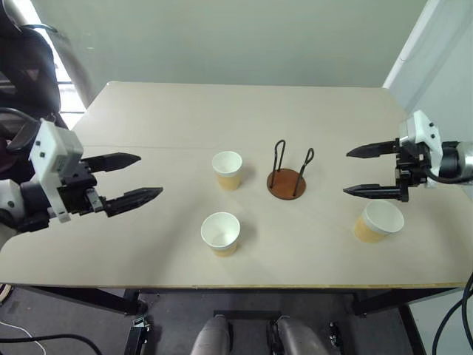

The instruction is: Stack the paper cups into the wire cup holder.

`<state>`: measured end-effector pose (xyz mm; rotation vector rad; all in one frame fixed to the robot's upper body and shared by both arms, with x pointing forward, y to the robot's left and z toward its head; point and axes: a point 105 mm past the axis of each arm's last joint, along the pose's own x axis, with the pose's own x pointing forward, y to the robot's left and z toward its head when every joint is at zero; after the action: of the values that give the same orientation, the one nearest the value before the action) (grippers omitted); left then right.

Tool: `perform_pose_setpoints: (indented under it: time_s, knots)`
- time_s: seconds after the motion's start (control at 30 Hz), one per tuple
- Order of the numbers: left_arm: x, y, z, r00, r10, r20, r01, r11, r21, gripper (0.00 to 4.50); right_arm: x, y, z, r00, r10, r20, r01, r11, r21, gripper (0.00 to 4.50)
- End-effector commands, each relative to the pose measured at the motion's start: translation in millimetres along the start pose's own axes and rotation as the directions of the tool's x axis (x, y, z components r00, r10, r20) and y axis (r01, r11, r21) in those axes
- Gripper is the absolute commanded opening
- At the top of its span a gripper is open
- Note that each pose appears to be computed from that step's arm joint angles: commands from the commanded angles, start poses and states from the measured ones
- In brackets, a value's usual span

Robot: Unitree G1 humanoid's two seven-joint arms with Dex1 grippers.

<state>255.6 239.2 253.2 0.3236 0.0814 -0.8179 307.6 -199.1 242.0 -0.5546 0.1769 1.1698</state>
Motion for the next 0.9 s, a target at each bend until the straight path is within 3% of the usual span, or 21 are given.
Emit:
perform_pose_setpoints:
  time_s: [0.03,0.23,0.67,0.9]
  knots:
    - [-1.9,-2.2,11.5,1.000,-0.005,0.028,0.003,0.997,0.073,4.47,-13.2,-6.5,11.3,0.995,-0.076,0.070,0.076,0.997,0.014,4.50]
    - [0.9,-6.0,12.6,0.998,-0.030,0.054,0.025,0.996,0.085,4.47,-15.8,5.2,9.4,0.990,-0.050,0.132,0.040,0.996,0.078,4.50]
    - [3.0,-5.9,12.2,0.997,-0.054,0.048,0.049,0.994,0.097,4.47,-0.2,9.7,-7.3,0.993,-0.090,0.073,0.079,0.987,0.140,4.50]
    - [7.6,-9.2,13.8,0.996,-0.063,0.070,0.056,0.994,0.092,4.47,26.5,22.7,-23.8,0.997,-0.076,0.030,0.069,0.979,0.192,4.50]
